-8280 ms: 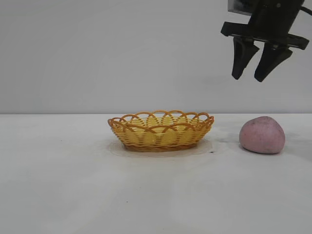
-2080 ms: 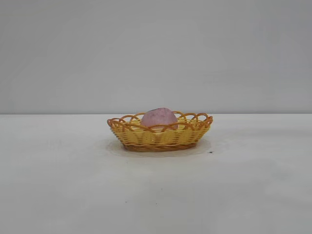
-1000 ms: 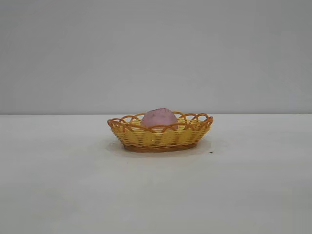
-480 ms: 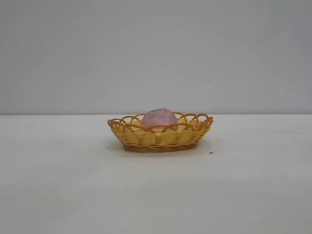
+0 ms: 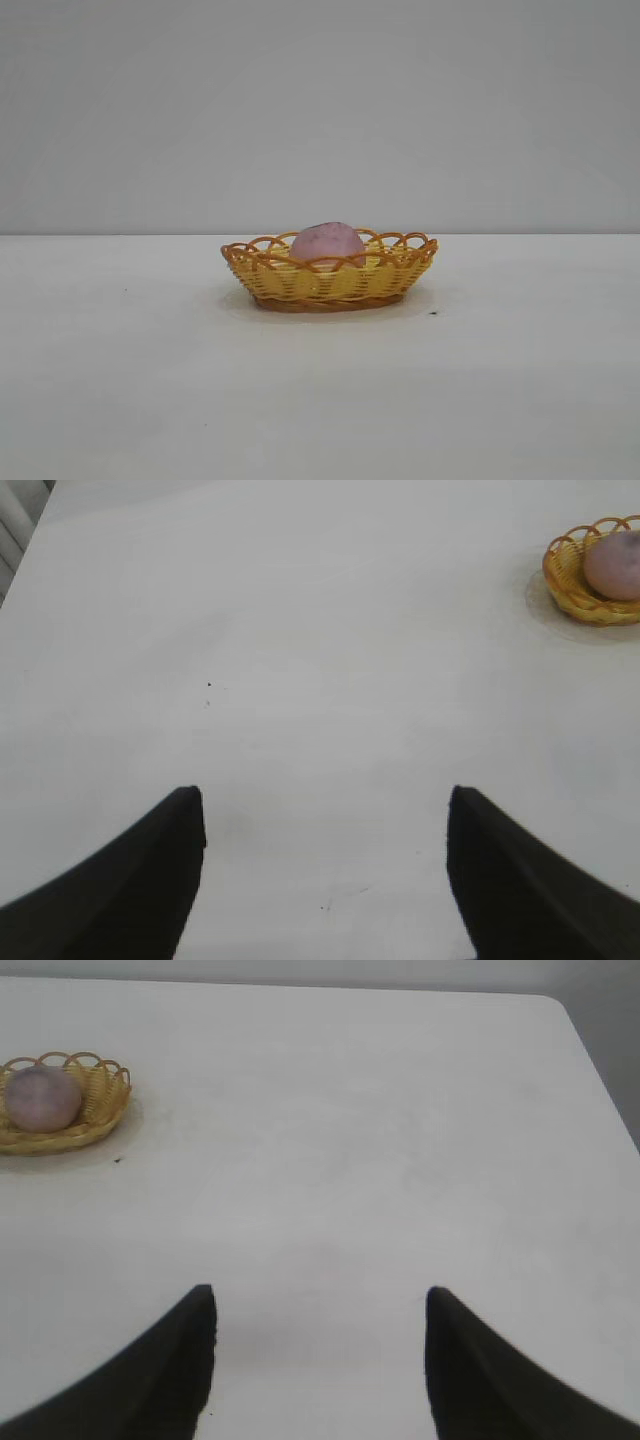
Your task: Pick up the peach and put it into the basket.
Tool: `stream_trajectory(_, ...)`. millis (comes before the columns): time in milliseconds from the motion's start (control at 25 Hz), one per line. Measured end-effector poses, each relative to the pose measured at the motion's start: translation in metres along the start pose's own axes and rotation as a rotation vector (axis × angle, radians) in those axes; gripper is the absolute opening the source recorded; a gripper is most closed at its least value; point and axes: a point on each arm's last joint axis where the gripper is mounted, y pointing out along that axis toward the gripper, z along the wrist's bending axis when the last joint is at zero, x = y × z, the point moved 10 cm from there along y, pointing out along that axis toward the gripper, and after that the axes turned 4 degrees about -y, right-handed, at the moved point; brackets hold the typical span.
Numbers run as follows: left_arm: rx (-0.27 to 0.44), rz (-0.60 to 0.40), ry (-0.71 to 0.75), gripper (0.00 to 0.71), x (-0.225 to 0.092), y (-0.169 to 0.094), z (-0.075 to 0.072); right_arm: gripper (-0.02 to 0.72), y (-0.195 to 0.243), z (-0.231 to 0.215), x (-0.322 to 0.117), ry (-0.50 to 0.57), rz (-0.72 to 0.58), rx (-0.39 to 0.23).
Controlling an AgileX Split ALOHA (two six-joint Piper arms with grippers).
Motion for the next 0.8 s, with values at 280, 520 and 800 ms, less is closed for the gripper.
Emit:
stream_trajectory(280,0.0,0.0,0.0,0.496,0.0,0.0,0.0,0.386,-0.0002,0.0019,0.0001,-0.013,-0.002,0.021)
stream_trajectory(520,0.0,0.0,0.0,0.496,0.0,0.0,0.0,0.386,-0.0002,0.0019,0.0001,-0.013,-0.002,0.021)
stream_trajectory(800,0.0,0.0,0.0,0.496,0.0,0.0,0.0,0.386,-0.0002,0.0019,0.0001,-0.013,-0.002,0.022)
